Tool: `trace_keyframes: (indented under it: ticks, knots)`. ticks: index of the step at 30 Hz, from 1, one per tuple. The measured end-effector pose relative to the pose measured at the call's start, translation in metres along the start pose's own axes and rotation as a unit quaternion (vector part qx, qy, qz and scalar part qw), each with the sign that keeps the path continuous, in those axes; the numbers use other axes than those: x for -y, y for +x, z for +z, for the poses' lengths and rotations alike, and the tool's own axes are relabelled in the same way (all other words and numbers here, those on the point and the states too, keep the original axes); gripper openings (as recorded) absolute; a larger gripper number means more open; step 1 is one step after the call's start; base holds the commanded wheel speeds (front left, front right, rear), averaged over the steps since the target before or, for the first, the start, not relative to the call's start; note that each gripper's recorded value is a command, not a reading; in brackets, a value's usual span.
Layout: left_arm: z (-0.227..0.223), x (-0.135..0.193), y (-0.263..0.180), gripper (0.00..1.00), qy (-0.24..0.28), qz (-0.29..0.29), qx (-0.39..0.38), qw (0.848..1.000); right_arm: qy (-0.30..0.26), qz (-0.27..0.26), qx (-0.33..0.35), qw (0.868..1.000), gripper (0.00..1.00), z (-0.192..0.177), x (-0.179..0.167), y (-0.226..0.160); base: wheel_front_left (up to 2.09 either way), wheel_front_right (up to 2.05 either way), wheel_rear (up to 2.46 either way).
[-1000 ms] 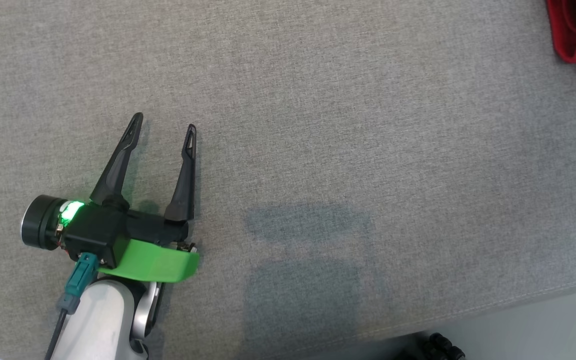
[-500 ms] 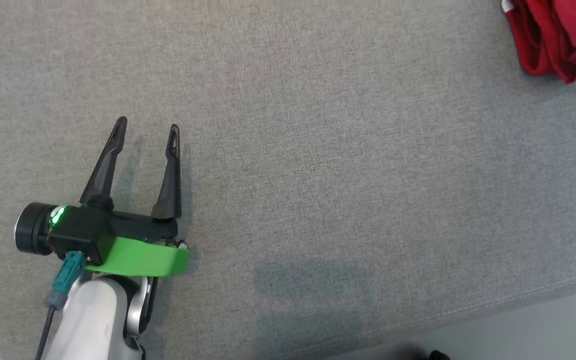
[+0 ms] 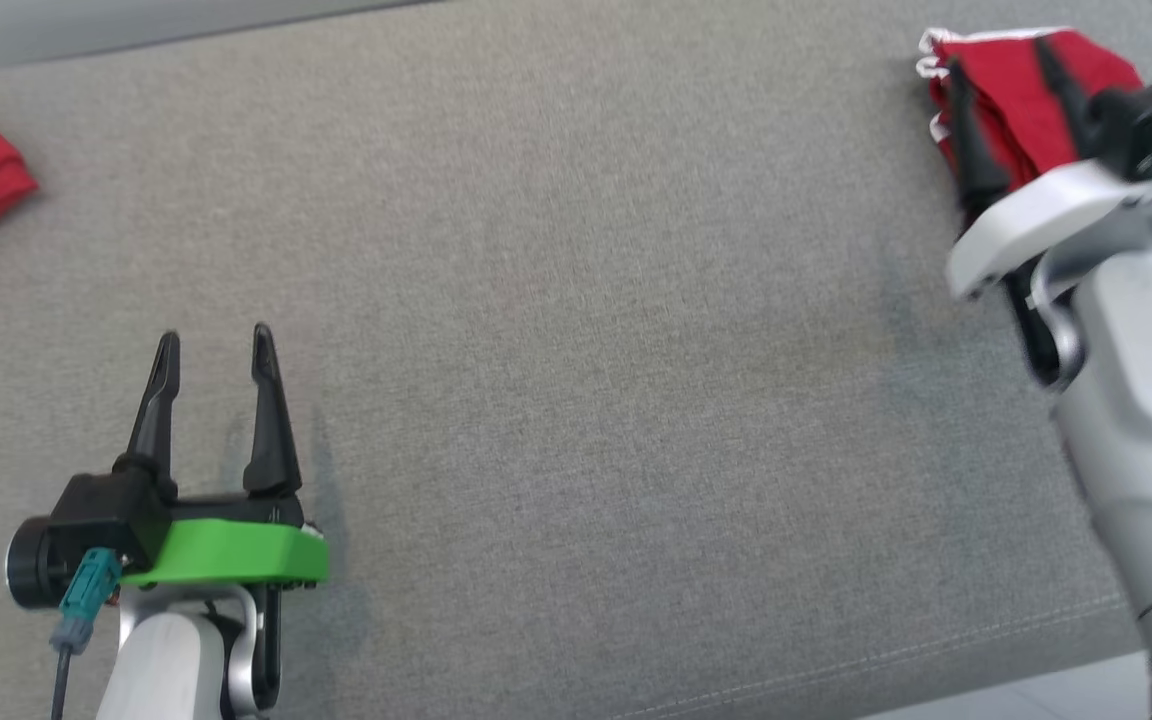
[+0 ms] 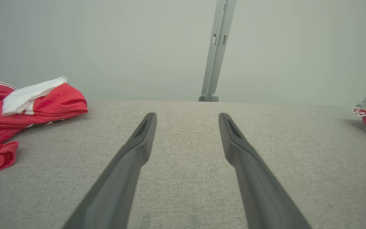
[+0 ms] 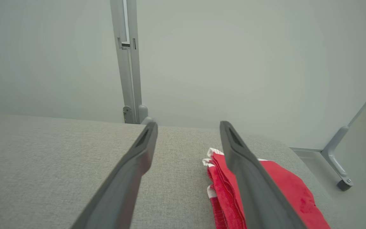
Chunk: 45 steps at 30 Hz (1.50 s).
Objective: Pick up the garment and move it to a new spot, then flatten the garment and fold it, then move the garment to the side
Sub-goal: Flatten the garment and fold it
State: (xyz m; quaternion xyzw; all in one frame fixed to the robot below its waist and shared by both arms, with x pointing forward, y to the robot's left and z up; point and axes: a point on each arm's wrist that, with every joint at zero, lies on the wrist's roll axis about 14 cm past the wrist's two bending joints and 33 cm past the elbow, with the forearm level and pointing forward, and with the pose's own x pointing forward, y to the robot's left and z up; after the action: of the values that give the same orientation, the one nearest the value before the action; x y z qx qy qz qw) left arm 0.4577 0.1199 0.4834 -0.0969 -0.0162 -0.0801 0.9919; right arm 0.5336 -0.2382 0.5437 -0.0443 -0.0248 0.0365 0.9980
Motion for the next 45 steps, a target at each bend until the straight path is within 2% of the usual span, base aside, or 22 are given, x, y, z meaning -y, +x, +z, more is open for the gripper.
trace_keyframes:
  ticks: [3, 6, 10, 22, 33, 45]
  knots:
    - [0.006, -0.011, -0.013, 1.00, 0.001, 0.022, 0.002, 1.000, 0.019, 0.015, 0.020, 1.000, 1.00, 0.010, -0.025, -0.014, 0.00, 0.00, 0.00]
    - [0.007, -0.017, -0.028, 1.00, 0.001, 0.036, -0.003, 0.999, 0.035, 0.006, 0.044, 0.998, 1.00, 0.022, -0.031, -0.030, 0.00, 0.00, 0.00]
    - [0.013, -0.022, -0.046, 1.00, 0.000, 0.050, -0.001, 0.999, 0.073, 0.004, 0.053, 0.996, 1.00, 0.020, -0.053, -0.057, 0.00, 0.00, 0.00]
    - [0.018, -0.023, -0.096, 1.00, -0.010, 0.074, 0.001, 0.997, 0.111, 0.033, 0.060, 0.991, 1.00, 0.015, -0.095, -0.121, 0.00, 0.00, 0.00]
    - [0.012, -0.023, -0.105, 1.00, -0.008, 0.075, -0.007, 0.997, 0.140, 0.048, 0.053, 0.987, 1.00, 0.008, -0.110, -0.142, 0.00, 0.00, 0.00]
    - [0.012, -0.023, -0.103, 1.00, -0.002, 0.072, -0.006, 0.997, 0.142, 0.048, 0.055, 0.987, 1.00, 0.008, -0.111, -0.145, 0.00, 0.00, 0.00]
